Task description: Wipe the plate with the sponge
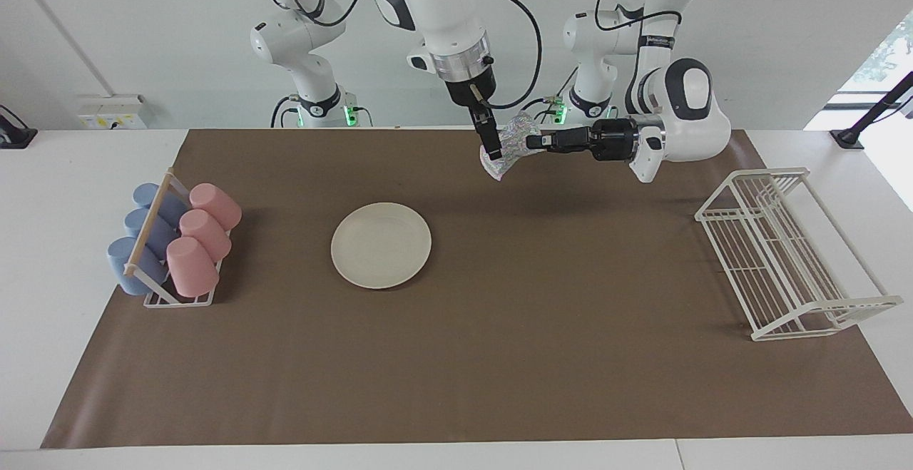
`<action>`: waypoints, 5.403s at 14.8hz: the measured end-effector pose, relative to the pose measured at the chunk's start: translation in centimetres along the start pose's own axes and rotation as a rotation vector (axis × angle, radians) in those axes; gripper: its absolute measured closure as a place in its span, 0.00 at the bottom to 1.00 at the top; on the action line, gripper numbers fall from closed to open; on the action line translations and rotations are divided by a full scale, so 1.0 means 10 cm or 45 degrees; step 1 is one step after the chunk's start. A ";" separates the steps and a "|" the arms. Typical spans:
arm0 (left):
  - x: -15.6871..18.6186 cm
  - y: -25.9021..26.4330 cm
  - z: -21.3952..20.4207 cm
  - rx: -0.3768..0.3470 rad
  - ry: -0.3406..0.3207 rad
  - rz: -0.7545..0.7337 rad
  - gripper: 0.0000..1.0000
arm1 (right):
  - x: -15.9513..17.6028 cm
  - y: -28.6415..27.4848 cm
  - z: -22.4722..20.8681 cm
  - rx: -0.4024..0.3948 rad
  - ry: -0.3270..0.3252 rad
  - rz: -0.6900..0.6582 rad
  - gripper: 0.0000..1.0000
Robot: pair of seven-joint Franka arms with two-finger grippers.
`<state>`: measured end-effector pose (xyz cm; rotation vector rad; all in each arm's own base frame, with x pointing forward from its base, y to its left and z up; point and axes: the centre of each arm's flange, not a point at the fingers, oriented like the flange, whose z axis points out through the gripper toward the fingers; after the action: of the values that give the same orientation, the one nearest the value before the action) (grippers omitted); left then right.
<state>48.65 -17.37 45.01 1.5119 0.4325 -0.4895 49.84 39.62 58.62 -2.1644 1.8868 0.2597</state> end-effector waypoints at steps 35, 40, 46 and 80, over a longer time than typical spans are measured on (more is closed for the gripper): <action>-0.01 -0.04 0.00 0.026 0.000 0.003 0.49 | -0.10 0.11 0.19 0.126 -0.069 0.000 0.90; 0.01 -0.12 -0.07 0.140 0.019 0.023 0.00 | 0.15 0.05 0.28 0.108 -0.041 -0.001 0.90; 0.05 -0.09 -0.51 0.291 0.109 0.072 0.00 | 1.42 -0.17 1.14 0.129 0.064 -0.093 0.90; -0.12 1.09 -1.60 1.585 0.711 0.498 0.00 | 2.48 0.30 2.22 -0.043 0.175 -0.393 0.90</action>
<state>54.25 -1.36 54.41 2.8915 0.2188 0.0564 51.20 22.69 29.83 -2.5117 1.5898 0.0842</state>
